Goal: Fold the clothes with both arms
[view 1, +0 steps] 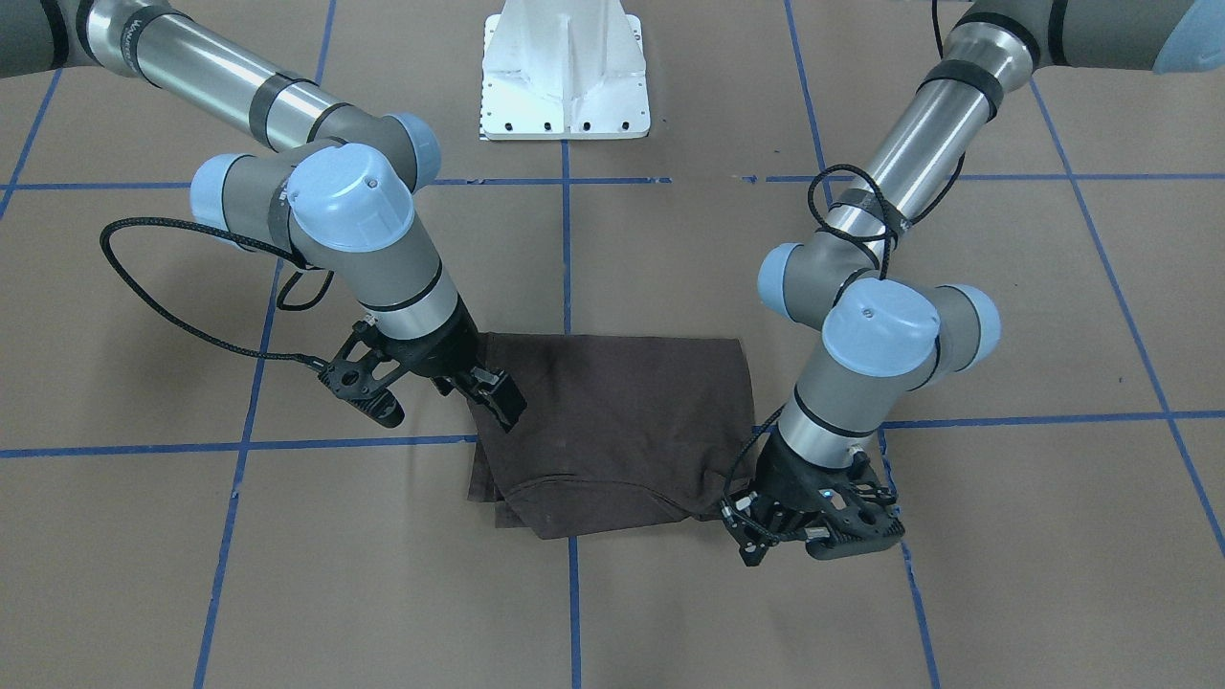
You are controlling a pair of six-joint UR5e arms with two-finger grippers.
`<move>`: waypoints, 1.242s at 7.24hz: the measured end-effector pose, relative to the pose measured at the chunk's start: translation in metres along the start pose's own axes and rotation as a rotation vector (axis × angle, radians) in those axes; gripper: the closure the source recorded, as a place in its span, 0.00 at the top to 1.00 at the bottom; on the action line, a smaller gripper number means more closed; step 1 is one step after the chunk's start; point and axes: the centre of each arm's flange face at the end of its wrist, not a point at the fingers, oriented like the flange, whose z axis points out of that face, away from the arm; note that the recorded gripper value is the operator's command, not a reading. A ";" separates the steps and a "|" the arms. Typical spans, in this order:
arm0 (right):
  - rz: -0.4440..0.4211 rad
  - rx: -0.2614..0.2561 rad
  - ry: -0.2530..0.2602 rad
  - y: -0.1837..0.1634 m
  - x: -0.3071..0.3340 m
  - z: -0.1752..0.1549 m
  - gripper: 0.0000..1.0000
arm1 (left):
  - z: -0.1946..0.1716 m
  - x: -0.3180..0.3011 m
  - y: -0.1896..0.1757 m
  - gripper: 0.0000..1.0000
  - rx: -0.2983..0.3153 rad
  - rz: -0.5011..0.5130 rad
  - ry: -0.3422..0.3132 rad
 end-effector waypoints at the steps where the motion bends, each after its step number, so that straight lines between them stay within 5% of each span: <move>1: 0.007 0.006 0.006 -0.005 0.001 -0.007 1.00 | -0.008 -0.014 -0.024 0.00 0.025 0.021 -0.013; 3: -0.013 0.034 0.019 -0.041 0.025 -0.023 1.00 | -0.025 -0.050 -0.056 0.00 0.032 0.087 -0.027; 6: -0.235 0.076 0.093 -0.162 0.135 -0.059 1.00 | -0.100 -0.205 -0.124 0.00 -0.072 0.273 -0.012; 9: -0.455 0.004 0.168 -0.289 0.232 -0.143 1.00 | -0.193 -0.303 -0.183 0.73 -0.139 0.356 -0.066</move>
